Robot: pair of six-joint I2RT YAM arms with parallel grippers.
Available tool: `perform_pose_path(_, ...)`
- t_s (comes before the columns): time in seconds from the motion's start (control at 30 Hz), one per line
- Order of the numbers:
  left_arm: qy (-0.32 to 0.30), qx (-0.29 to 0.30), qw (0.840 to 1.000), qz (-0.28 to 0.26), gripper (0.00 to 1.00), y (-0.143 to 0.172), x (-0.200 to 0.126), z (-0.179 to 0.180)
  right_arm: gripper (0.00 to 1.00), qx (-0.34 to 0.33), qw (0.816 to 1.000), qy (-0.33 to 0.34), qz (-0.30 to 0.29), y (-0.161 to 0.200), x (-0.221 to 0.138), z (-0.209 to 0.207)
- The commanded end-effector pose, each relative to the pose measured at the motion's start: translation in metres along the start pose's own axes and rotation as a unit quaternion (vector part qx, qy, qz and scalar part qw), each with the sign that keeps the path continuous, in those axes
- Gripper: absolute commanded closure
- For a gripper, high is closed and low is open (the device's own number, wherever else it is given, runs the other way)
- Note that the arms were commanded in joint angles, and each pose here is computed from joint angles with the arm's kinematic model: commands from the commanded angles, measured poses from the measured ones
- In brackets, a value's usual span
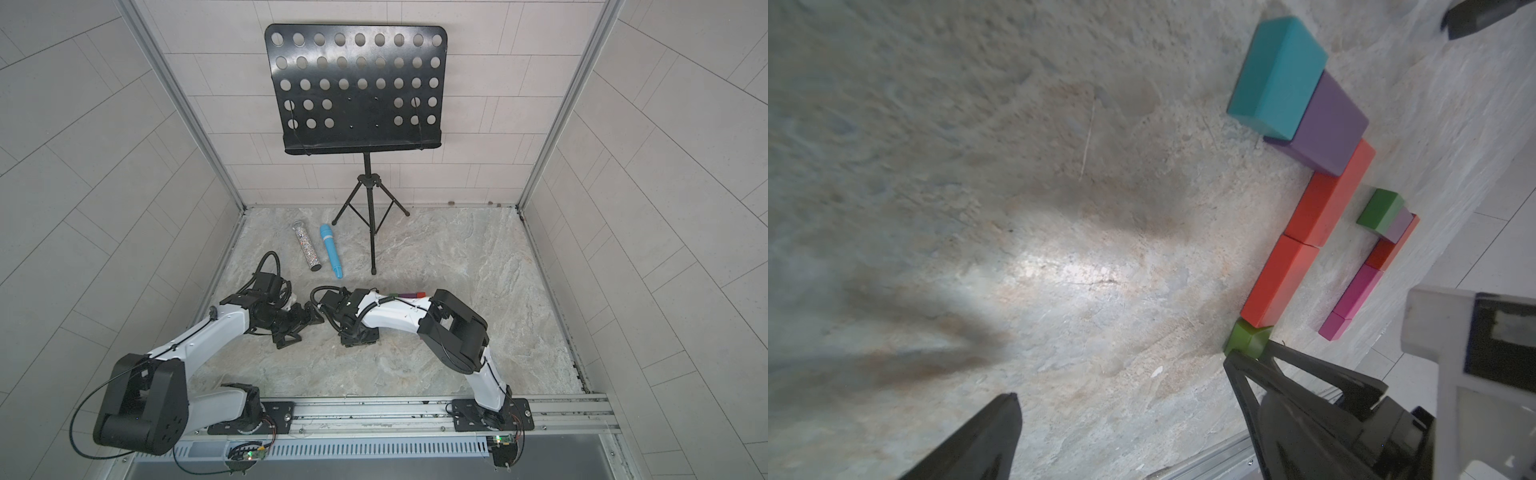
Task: Assemble the number 7 with building blocks
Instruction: Adjust the building block at the center of the board.
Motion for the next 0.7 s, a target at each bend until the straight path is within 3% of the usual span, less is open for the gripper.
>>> perform_pose_path(0.0,0.004,0.001,1.0,-0.003,0.03,0.0011,-0.001,0.001,0.58,0.006,1.0,0.015,0.001,-0.001,0.0006,-0.0035)
perform_pose_path(0.67,0.008,0.001,1.0,-0.002,0.03,0.0017,0.0002,0.0006,0.64,0.019,1.0,0.016,0.008,-0.0021,0.0036,-0.0032)
Point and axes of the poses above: each gripper's point midway between its finger pads, its own x axis out along the fingers, its own z axis along the line the jaws close on, y = z × x, the point moved 1 cm from there along -x, back along the fingers, and after that the axes turned 9 degrees about x, right-handed, at the moved point
